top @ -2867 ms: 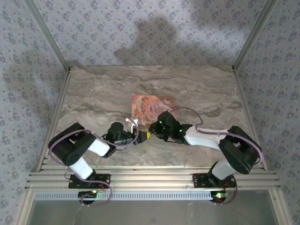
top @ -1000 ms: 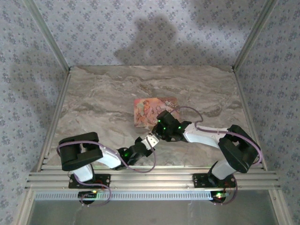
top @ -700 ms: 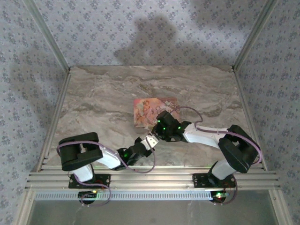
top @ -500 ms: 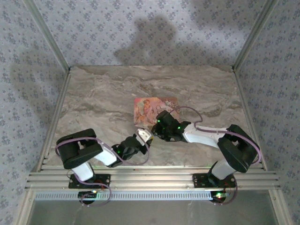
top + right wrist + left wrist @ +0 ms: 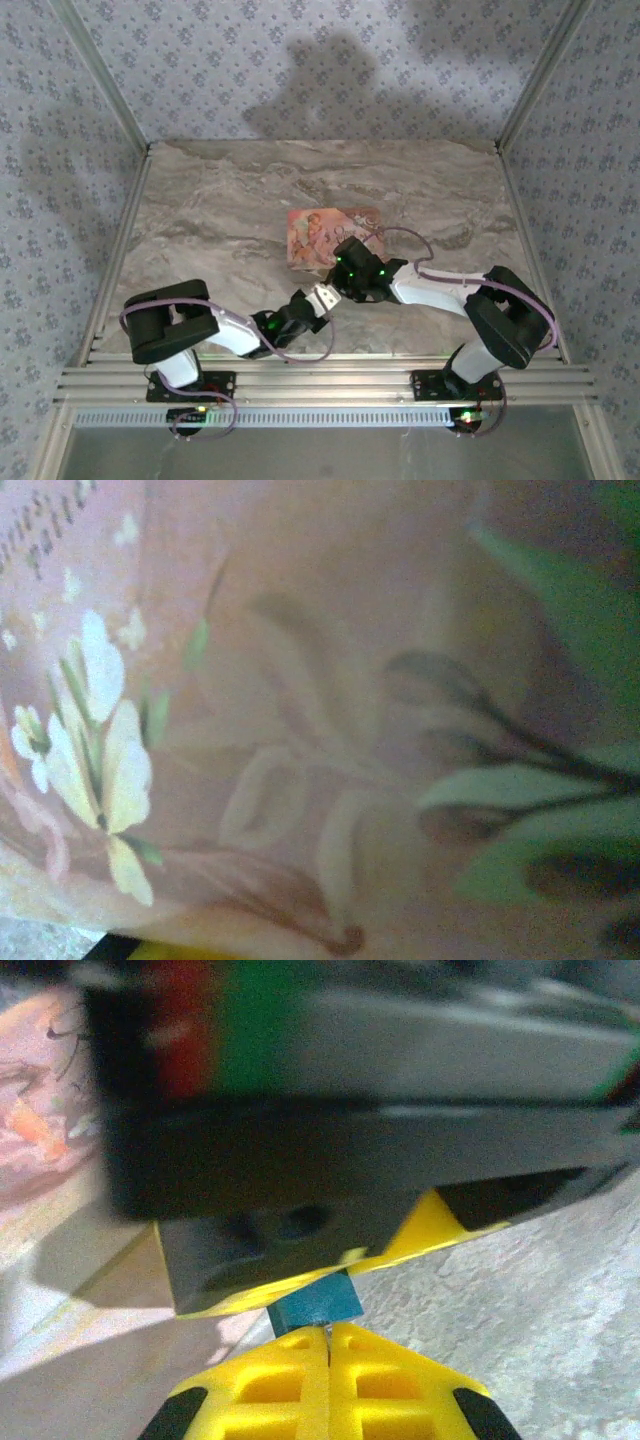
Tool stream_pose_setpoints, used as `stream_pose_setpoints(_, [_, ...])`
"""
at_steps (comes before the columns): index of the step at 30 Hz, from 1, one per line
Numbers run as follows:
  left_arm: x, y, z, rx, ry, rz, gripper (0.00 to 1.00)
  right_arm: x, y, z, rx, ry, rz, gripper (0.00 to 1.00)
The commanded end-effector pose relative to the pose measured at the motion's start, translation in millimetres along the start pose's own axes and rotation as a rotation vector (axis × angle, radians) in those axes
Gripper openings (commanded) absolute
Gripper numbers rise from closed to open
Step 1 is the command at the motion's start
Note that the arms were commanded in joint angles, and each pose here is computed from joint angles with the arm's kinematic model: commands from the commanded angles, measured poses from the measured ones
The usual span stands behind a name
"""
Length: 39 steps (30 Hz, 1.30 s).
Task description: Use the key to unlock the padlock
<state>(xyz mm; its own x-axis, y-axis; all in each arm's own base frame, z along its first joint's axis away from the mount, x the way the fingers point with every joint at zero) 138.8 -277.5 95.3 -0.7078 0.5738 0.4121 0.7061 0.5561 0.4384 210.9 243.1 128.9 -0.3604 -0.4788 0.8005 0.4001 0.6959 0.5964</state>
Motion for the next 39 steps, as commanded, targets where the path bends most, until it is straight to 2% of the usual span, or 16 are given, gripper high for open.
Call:
stream_pose_setpoints(1, [-3.4, -28.0, 6.5, -0.3, 0.111, 0.072, 0.0, 6.7, 26.4, 19.5, -0.066, 0.184, -0.11, 0.0])
stream_pose_setpoints(6, [-3.9, -31.6, 4.3, -0.301, 0.109, 0.064, 0.0, 5.6, 26.0, 18.5, -0.064, 0.184, -0.107, 0.0])
stream_pose_setpoints(8, [-0.5, -27.7, 2.2, -0.245, 0.086, 0.075, 0.0, 5.3, 26.4, 17.8, -0.061, 0.182, -0.109, 0.0])
stream_pose_setpoints(10, [4.8, -15.9, 1.0, -0.11, 0.051, 0.12, 0.0, 5.5, 26.2, 17.4, -0.056, 0.18, -0.11, 0.0])
stream_pose_setpoints(11, [7.1, -9.1, 1.8, -0.035, 0.037, 0.146, 0.09, 5.4, 25.8, 16.9, -0.056, 0.177, -0.11, 0.0])
stream_pose_setpoints(12, [9.7, -0.2, 3.5, 0.056, 0.02, 0.171, 0.23, 5.6, 25.3, 16.7, -0.057, 0.176, -0.114, 0.0])
stream_pose_setpoints(14, [18.3, 16.5, 7.5, 0.218, -0.037, 0.209, 0.34, 6.6, 25.6, 16.0, -0.058, 0.174, -0.121, 0.0])
stream_pose_setpoints(16, [24.7, 30.2, 12.2, 0.352, -0.073, 0.26, 0.39, 8.0, 26.0, 14.8, -0.054, 0.17, -0.129, 0.0])
stream_pose_setpoints(19, [29.3, 44.0, 18.8, 0.493, -0.098, 0.343, 0.41, 9.6, 26.3, 12.7, -0.052, 0.166, -0.132, 0.0])
stream_pose_setpoints(26, [24.6, 63.3, 33.9, 0.724, -0.13, 0.457, 0.4, 10.9, 26.9, 11.0, -0.052, 0.164, -0.141, 0.0])
stream_pose_setpoints(33, [13.0, 65.7, 37.5, 0.808, -0.168, 0.522, 0.37, 14.1, 23.5, 9.3, -0.06, 0.156, -0.14, 0.0])
stream_pose_setpoints(39, [12.6, 66.4, 39.1, 0.849, -0.184, 0.526, 0.37, 14.1, 21.2, 7.9, -0.068, 0.15, -0.137, 0.0])
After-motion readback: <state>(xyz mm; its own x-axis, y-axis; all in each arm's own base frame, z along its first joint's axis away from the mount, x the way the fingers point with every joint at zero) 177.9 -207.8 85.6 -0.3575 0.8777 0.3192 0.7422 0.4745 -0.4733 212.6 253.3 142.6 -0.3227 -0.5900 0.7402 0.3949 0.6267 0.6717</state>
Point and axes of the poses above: each hand's point on the last joint's axis, 136 mm out from that joint toward the fingers, its own x axis back along the fingers, its own y axis along the line the jaws close on, z = x × y, the point moved 9 cm from there along x, back along the fingers, and after that the axes turned 10 degrees about -x, right-handed, at the moved point
